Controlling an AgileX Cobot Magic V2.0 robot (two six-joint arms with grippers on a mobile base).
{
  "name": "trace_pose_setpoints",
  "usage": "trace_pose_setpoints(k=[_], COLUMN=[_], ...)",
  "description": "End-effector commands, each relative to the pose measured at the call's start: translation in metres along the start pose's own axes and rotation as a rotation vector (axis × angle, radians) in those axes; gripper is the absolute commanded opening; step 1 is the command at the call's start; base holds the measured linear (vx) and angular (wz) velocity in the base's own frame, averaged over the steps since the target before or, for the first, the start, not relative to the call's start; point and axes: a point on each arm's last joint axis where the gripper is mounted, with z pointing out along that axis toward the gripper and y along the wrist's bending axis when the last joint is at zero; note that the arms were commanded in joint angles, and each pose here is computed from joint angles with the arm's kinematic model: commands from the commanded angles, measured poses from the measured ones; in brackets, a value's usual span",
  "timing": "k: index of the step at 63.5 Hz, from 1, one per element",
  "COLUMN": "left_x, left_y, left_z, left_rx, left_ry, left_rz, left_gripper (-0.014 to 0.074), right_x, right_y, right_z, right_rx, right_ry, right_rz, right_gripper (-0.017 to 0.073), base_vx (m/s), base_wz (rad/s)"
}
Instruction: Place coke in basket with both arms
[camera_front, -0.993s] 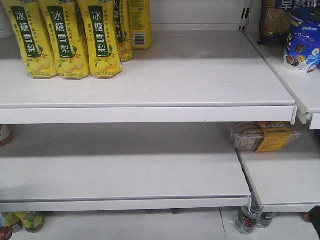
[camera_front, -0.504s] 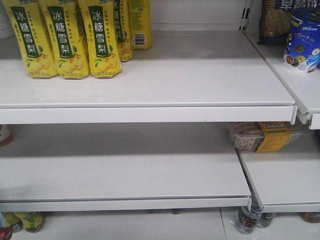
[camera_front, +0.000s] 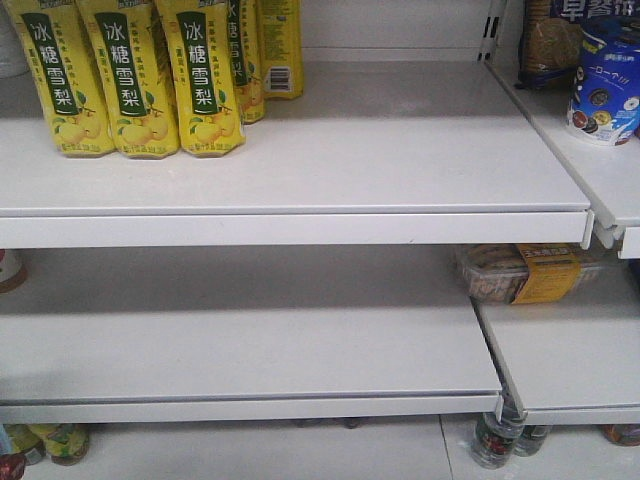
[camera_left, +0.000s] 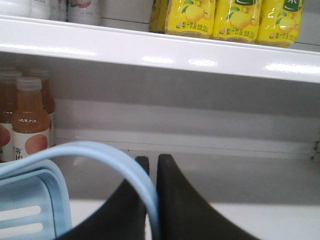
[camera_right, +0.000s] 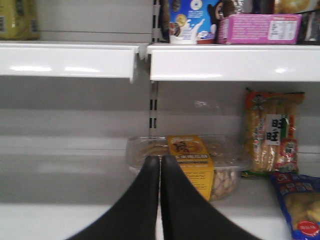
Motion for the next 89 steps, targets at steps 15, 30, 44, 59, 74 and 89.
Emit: trace_pose_setpoints(k=[15,30,44,59,74,89], left_x=[-0.0248,-0.0248,-0.0248,-0.0248,-0.0248,-0.0248], left_y=[-0.0052,-0.0052,-0.0052,-0.0052,-0.0052,-0.0052], left_z=[-0.0047,-0.0047,-0.0047,-0.0047,-0.0047,-0.0047], left_rx=[0.035,0.035,0.035,0.035,0.035,0.035], left_ry=[-0.205,-0.205,-0.205,-0.205,-0.205,-0.205], left_rz=[0.080,0.080,0.080,0.080,0.080,0.080], left_gripper=[-0.0006,-0.0006,-0.0006,-0.0006,-0.0006,-0.0006], right_x=[-0.0074,-0.0073,-0.0073,-0.0077,-0.0080,-0.0080], right_y=[-0.0014,-0.0014,-0.0014,-0.0014,-0.0014,-0.0014], right_z=[-0.0012,-0.0012,-0.0012,-0.0013,-0.0013,-0.0013], right_rx=[0.024,0.024,0.024,0.024,0.024,0.024], right_ry=[-0.108,-0.108,-0.108,-0.109,-0.110,-0.110], right_rz=[0.008,0.015,0.015,0.015,0.015,0.015], right_gripper=[-0.0005,-0.0005,-0.0005,-0.0005,-0.0005,-0.0005], base_vx=[0.00,0.00,0.00,0.00,0.00,0.00], base_wz=[0.00,0.00,0.00,0.00,0.00,0.00])
